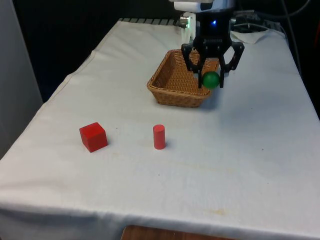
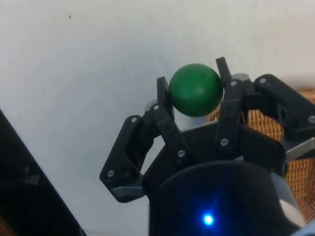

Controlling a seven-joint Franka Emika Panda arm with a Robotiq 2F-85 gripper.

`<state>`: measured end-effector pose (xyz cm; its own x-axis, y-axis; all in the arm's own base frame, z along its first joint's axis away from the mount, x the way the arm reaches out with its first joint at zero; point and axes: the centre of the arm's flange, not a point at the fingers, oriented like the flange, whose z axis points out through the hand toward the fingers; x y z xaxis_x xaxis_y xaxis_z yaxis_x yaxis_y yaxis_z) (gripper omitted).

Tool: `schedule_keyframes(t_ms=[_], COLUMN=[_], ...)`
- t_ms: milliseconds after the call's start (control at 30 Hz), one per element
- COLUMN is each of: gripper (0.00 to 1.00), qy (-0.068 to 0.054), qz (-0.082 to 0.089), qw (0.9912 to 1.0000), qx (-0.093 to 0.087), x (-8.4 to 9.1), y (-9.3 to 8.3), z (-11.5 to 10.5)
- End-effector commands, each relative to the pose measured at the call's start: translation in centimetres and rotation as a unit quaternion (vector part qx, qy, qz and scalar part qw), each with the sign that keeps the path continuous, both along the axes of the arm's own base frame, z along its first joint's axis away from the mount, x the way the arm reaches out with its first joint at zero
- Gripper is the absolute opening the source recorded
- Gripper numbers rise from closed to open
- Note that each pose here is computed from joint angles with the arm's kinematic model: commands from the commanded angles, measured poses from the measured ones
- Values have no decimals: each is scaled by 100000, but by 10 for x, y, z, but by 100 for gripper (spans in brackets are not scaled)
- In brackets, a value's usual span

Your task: Pick up the object to the left of the cylinder and place it into the basket.

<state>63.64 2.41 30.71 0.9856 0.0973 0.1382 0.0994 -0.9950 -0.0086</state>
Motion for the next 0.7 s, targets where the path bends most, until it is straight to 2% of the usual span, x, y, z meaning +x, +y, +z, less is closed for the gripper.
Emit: schedule_keyframes(t_ms=[0,200,233,267,433,467,500,667], gripper=[0,0,0,0,0,0,0,0], qy=[-300,317,776,430,1009,1412,1189,1549], qz=[52,528,652,563,1067,1223,1232,1855], qw=[99999,99996,99995,99996,99986,99982,99981,99962], qx=[-443,-582,-51,-630,-772,-239,-890,-1308], x=[-7,-20,-15,-23,-34,-29,-38,-47], y=[-1,-3,-3,-4,-8,-7,-9,-15], z=[1,2,2,2,3,3,3,2])
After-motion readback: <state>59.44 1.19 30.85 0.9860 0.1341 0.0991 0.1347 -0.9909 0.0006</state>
